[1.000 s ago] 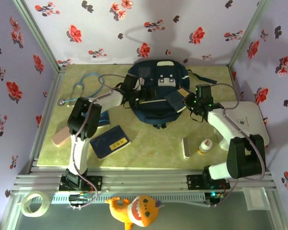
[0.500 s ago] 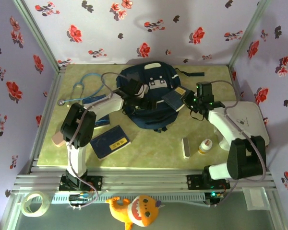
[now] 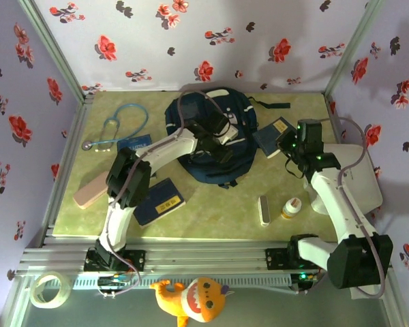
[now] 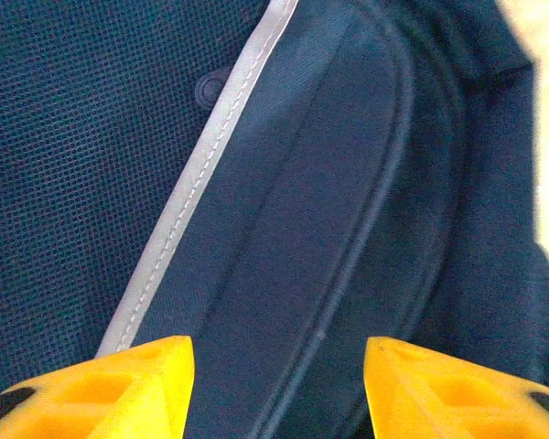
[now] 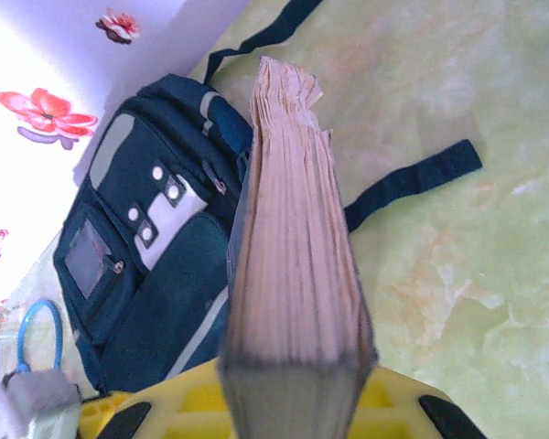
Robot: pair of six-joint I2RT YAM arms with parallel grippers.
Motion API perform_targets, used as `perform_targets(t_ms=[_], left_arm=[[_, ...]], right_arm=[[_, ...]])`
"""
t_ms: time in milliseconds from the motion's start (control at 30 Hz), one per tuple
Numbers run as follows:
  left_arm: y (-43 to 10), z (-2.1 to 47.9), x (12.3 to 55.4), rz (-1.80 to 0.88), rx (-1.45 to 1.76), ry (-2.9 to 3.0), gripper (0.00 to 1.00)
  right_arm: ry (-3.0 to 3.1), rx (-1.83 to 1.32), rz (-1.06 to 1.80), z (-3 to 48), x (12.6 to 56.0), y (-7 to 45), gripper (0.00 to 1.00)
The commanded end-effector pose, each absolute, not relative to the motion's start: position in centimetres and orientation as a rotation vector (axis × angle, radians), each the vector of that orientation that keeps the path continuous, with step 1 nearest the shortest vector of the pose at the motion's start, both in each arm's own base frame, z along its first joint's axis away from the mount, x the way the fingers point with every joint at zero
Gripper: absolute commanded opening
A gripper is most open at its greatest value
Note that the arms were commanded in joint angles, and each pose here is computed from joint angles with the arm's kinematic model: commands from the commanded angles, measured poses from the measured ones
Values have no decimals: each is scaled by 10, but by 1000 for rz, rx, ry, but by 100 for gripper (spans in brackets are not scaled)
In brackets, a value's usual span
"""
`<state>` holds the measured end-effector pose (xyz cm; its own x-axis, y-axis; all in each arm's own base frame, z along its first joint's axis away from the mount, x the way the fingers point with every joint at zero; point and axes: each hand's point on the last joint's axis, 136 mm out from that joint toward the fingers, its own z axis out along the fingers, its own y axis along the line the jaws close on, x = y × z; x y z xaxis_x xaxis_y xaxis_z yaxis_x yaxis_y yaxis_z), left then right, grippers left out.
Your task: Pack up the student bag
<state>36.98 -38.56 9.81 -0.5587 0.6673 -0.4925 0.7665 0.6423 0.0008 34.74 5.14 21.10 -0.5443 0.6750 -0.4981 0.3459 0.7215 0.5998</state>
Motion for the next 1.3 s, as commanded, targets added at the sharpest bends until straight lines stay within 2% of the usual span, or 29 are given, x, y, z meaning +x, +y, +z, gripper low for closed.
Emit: perform_targets(t_ms=[0,300,467,600,767,900,1000,1267], left_arm=[[-376,77,371,-150,1265,2423,49],[-378,58,374,-93,1329,2439,49],[-377,56,374,-72,1353,2434,58],[-377,56,381,-23,1336,2416,56],[-374,58,393,57,1309,2389,46],[-375,74,395,49,1284,2365,31],[-378,99,398,22,1251,2315,18],[-380,191,414,-83,999,2173,3]], right_arm=[[2171,760,534,213,340,45,12],[2177,794,551,205,335,45,12],[2176,800,555,204,335,45,12],[2173,803,559,205,335,45,12],[2163,810,542,205,332,42,12],[2144,808,491,210,326,34,11],[2118,807,454,217,322,27,11],[2113,807,434,217,309,23,12]])
